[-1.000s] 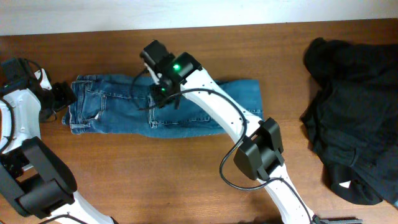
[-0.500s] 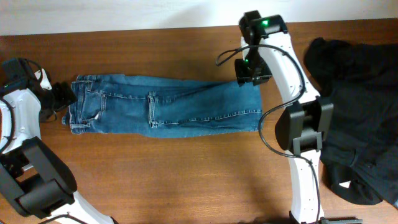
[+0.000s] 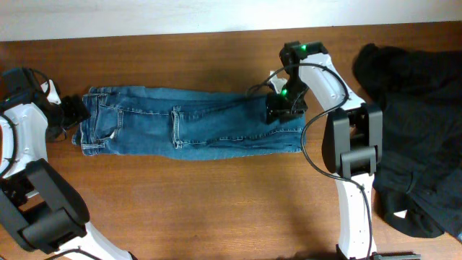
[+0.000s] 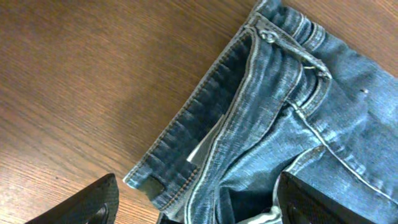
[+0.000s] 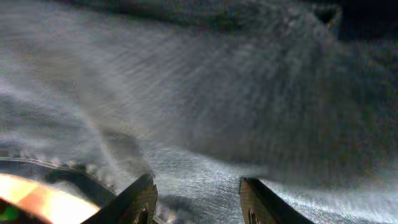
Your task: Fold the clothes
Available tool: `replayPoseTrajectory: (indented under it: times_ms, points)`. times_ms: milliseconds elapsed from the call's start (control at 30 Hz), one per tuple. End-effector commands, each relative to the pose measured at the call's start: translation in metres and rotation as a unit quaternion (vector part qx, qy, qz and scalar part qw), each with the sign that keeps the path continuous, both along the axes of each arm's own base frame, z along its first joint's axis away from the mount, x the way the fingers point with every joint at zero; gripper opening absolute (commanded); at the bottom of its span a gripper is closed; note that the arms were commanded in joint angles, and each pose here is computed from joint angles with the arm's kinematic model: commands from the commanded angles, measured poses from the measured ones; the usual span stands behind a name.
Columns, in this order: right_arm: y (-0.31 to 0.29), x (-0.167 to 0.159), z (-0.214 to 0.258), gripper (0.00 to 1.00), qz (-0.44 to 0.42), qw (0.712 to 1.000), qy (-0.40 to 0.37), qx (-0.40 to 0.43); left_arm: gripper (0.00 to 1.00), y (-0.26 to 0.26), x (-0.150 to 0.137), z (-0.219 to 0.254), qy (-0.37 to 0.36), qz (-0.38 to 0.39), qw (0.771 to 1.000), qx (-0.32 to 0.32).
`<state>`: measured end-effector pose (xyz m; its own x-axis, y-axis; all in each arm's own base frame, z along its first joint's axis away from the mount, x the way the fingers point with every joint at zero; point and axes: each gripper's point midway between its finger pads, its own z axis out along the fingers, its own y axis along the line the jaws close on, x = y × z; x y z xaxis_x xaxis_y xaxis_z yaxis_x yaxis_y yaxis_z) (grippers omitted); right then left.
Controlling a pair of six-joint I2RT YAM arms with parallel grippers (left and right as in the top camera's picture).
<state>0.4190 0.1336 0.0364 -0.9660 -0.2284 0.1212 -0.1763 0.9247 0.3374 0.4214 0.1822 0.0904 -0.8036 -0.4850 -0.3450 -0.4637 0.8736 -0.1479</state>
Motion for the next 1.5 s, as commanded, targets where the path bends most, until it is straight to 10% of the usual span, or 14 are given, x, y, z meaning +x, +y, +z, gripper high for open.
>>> replayPoseTrajectory:
  times_ms: [0,600,867,967,1100,1467]
  points:
    - [0.009,0.032,0.079,0.50,0.008,0.994,-0.108,0.026,0.82,-0.005,0.004,0.002,-0.007,-0.011,1.000,-0.009]
    - [-0.061,0.027,0.120,0.56,-0.060,0.994,-0.096,0.005,0.99,-0.010,0.034,-0.030,-0.044,-0.194,0.980,0.028]
    - [-0.061,0.026,0.120,0.56,-0.061,0.994,-0.094,0.005,0.99,-0.036,0.035,-0.098,-0.033,-0.214,0.974,-0.073]
    - [-0.061,0.026,0.120,0.56,-0.061,0.994,-0.094,0.005,0.84,-0.060,0.033,-0.106,-0.045,-0.225,0.963,-0.138]
    - [-0.060,0.026,0.120,0.56,-0.061,0.994,-0.094,0.005,0.00,-0.066,0.025,-0.109,-0.034,-0.223,0.961,-0.162]
    - [-0.062,0.022,0.120,0.56,-0.061,0.995,-0.085,0.002,0.00,0.004,0.032,0.034,-0.094,-0.171,0.978,-0.081]
